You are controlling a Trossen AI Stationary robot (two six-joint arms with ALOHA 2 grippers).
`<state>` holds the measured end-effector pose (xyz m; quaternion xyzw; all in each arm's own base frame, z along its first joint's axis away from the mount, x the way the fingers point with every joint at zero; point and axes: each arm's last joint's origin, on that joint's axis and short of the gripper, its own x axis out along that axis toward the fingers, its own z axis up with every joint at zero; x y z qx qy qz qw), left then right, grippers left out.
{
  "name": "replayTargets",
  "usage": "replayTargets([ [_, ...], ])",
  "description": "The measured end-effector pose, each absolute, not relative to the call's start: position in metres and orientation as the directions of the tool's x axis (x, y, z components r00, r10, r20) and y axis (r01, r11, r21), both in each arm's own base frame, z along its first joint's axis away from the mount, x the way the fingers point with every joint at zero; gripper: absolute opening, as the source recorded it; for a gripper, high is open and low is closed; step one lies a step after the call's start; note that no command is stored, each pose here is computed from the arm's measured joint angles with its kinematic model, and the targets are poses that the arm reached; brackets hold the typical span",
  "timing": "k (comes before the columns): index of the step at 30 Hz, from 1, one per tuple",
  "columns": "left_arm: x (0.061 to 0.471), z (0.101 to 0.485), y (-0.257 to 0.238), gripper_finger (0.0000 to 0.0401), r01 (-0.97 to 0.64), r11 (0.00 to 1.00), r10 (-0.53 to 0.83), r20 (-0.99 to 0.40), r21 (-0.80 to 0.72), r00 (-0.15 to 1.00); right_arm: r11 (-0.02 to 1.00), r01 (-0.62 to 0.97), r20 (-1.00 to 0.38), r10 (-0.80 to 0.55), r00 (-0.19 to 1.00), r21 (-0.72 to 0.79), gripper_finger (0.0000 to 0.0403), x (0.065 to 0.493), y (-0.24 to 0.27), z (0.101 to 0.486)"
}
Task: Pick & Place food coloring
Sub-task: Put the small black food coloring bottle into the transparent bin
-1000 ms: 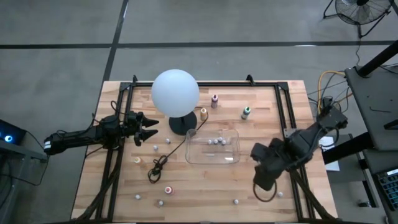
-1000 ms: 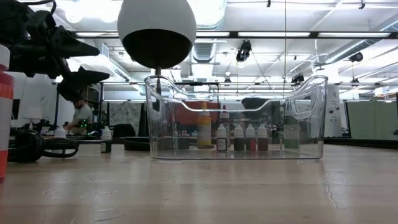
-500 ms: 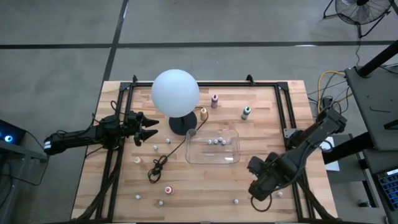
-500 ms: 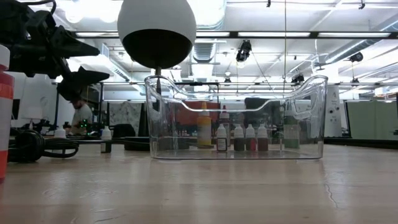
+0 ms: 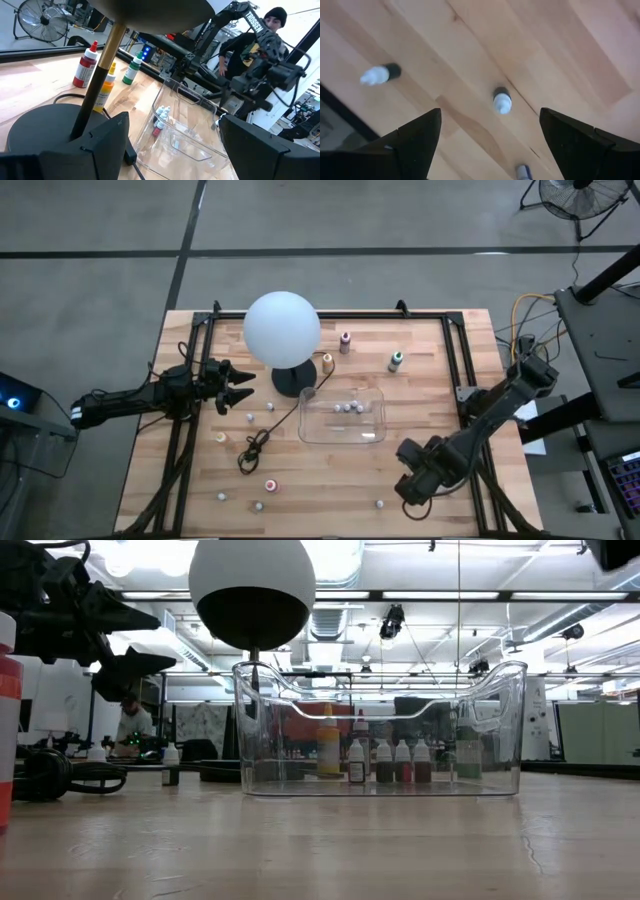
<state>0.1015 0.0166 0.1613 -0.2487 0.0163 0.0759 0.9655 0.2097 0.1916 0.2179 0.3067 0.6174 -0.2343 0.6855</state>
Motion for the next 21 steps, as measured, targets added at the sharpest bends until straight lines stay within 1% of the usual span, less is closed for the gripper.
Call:
replayTargets([
  [7,0.101,0.161,0.017,0.0279,-0.154,0.865,0.138,-0.069,-0.478,0.988,0.677,0.720,-0.987,0.072,0.140,0.152,0.0327,0.205,0.190,0.191],
  [14,0.102,0.161,0.017,0.0279,-0.154,0.865,0.138,-0.069,-0.478,0.988,0.717,0.689,-0.995,0.070,0.076,0.103,0.0327,0.201,0.199,0.161],
  [21,0.102,0.161,0.017,0.0279,-0.154,0.865,0.138,-0.068,-0.478,0.988,0.733,0.675,-0.997,0.036,0.074,0.077,0.0327,0.201,0.197,0.153],
])
